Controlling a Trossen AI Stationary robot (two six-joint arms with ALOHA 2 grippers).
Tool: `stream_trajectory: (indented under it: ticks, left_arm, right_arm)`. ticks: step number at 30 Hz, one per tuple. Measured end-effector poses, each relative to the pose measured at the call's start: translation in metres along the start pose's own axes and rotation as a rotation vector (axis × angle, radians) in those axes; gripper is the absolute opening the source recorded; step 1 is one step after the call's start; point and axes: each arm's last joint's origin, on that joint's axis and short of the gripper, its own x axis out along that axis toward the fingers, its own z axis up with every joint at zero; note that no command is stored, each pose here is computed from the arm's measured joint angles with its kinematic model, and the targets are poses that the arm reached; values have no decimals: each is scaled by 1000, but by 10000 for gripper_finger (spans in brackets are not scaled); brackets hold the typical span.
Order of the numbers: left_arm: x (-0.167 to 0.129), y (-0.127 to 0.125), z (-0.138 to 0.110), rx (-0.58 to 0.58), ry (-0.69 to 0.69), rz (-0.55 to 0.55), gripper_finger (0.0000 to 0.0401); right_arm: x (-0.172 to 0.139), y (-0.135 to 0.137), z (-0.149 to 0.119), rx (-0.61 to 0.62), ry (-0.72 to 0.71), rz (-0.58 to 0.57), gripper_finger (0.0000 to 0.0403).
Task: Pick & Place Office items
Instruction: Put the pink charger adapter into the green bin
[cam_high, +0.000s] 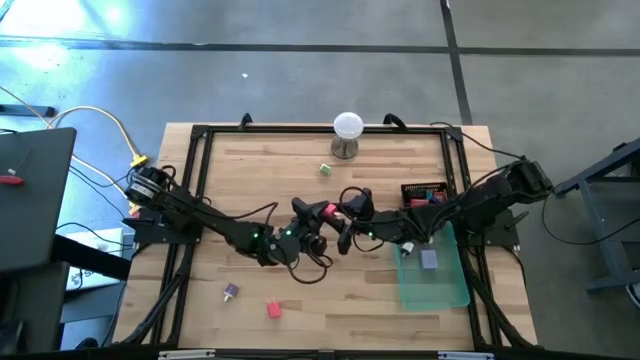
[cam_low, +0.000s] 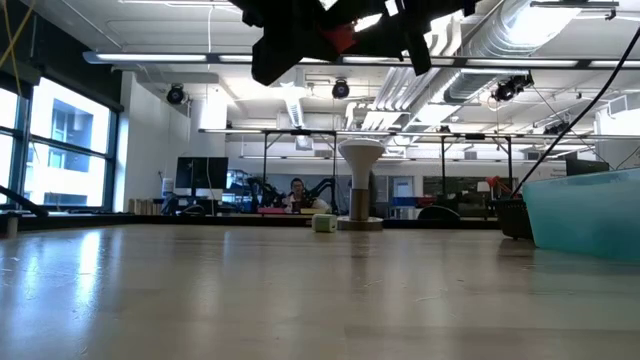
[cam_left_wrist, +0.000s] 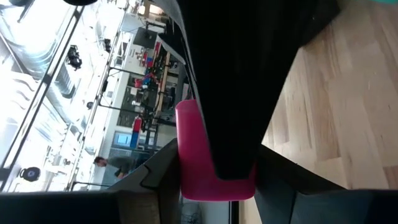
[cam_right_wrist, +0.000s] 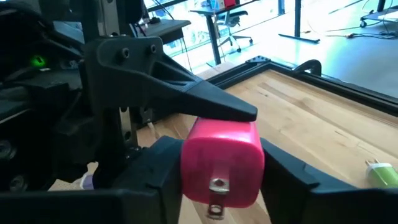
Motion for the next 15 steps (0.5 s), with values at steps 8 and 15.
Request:
stream_trajectory:
  ticks: [8,15]
  left_arm:
    - [0,-1,0,6,0,-2,149]
    - [0,0,0,26,-8,-5,166]
  right_arm:
    - [2,-3,-1,-12,19,-3,145]
    - [2,-3,-1,-28,29,-3,145]
